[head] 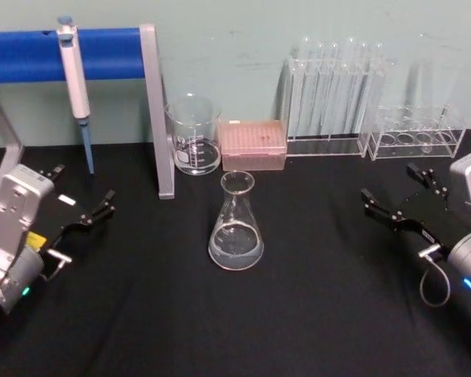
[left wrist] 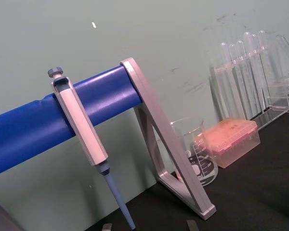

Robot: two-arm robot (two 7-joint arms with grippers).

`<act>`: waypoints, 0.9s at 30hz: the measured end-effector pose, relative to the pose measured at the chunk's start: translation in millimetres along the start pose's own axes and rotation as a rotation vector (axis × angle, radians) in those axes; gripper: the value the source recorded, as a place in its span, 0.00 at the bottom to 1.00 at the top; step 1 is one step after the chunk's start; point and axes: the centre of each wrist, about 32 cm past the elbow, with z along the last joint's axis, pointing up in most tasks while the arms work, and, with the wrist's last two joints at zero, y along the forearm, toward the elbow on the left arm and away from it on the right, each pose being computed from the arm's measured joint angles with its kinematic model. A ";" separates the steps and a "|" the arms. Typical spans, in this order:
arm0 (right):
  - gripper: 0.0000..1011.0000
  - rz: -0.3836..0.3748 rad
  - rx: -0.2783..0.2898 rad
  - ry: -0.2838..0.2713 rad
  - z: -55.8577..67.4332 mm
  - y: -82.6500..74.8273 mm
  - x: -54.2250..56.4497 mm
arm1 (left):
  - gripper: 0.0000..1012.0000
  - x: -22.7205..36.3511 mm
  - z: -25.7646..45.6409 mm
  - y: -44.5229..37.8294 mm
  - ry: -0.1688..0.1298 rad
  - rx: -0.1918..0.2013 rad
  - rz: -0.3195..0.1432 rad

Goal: Grasp the erlenmeyer flask with one hand, shake it three times, then place it back.

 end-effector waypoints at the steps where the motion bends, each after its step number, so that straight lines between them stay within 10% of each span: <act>1: 0.99 0.018 0.000 0.028 1.6 -1.8 1.1 | 0.99 0.0 0.0 0.0 0.000 0.000 0.000; 27: 0.99 0.280 0.026 0.203 11.6 -5.1 -12.3 | 0.99 0.0 0.0 0.0 0.000 0.000 0.000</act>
